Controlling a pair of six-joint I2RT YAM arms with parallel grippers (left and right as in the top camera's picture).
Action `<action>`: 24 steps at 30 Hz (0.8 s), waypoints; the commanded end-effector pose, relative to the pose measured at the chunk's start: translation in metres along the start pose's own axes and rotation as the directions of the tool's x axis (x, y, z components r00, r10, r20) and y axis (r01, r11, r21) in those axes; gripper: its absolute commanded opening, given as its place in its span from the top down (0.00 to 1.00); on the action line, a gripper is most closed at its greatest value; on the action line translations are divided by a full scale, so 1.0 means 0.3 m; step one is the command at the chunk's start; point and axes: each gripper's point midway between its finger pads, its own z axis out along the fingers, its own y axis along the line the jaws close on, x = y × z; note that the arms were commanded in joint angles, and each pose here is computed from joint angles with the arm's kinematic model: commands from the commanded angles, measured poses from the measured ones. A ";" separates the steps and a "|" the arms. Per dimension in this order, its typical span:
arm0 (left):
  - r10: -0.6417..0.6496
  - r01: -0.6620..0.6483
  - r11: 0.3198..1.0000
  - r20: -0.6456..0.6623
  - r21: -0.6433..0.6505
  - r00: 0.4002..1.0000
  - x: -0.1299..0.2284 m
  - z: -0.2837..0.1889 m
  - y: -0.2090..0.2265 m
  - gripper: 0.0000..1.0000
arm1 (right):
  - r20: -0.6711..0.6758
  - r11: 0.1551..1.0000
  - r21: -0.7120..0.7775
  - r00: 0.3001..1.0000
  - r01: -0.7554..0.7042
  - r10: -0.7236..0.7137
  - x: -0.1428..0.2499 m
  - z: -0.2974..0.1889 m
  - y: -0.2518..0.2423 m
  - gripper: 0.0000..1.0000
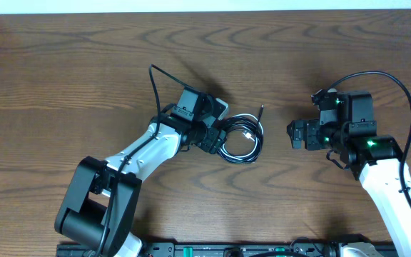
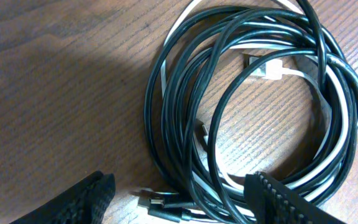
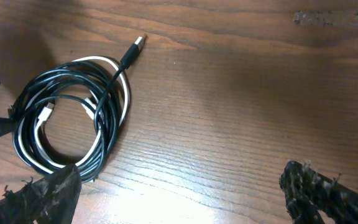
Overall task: Untangle cables
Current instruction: 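Lower the left gripper onto the cable coil and grasp it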
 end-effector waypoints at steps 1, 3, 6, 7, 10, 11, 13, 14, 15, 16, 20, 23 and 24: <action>0.023 -0.024 1.000 0.027 0.017 0.999 -0.038 -0.005 -0.011 0.32 | 0.019 1.000 -0.010 1.000 0.012 -0.012 -0.027 -0.013 0.006 0.01; 0.024 -0.025 1.000 0.033 0.017 0.999 -0.043 -0.004 -0.010 0.36 | 0.016 1.000 -0.010 1.000 0.012 -0.012 -0.025 -0.013 0.006 0.01; 0.025 -0.026 1.000 0.035 0.017 0.999 -0.045 -0.002 -0.010 0.39 | 0.009 1.000 -0.009 1.000 0.011 -0.011 -0.020 -0.013 0.005 0.01; 0.026 -0.026 1.000 0.037 0.016 0.999 -0.046 -0.001 -0.009 0.39 | 0.007 1.000 -0.009 1.000 0.010 -0.010 -0.018 -0.013 0.005 0.01; 0.024 -0.025 1.000 0.033 0.017 0.999 -0.043 0.010 -0.006 0.38 | 0.005 1.000 -0.009 1.000 0.010 -0.010 -0.017 -0.013 0.005 0.01; 0.023 -0.024 1.000 0.030 0.017 0.999 -0.041 0.016 -0.004 0.39 | 0.006 1.000 -0.009 1.000 0.010 -0.010 -0.017 -0.013 0.005 0.01; 0.020 -0.021 0.999 0.022 0.028 1.000 -0.033 0.030 -0.006 0.39 | 0.005 1.000 -0.009 1.000 0.010 -0.010 -0.017 -0.013 0.005 0.01; 0.019 -0.020 0.999 0.021 0.036 1.000 -0.031 0.038 -0.008 0.38 | 0.005 1.000 -0.010 1.000 0.010 -0.010 -0.016 -0.013 0.006 0.01; 0.018 -0.019 0.999 0.022 0.044 1.000 -0.031 0.044 -0.010 0.38 | 0.005 1.000 -0.010 1.000 0.010 -0.010 -0.016 -0.013 0.006 0.01; 0.009 -0.010 0.999 0.024 0.045 1.000 -0.033 0.052 -0.009 0.39 | 0.005 1.000 -0.009 1.000 0.010 -0.010 -0.016 -0.013 0.006 0.01; 0.001 -0.002 0.999 0.034 0.044 0.999 -0.041 0.061 -0.005 0.44 | 0.000 1.000 -0.009 1.000 0.009 -0.009 -0.012 -0.013 0.005 0.01; 0.001 -0.002 0.999 0.034 0.043 0.999 -0.041 0.060 -0.004 0.65 | -0.004 1.000 -0.009 1.000 0.009 -0.009 -0.008 -0.013 0.005 0.01; 0.000 -0.002 0.999 0.033 0.043 0.999 -0.041 0.060 -0.004 0.90 | -0.006 1.000 -0.008 1.000 0.008 -0.008 -0.007 -0.013 0.005 0.01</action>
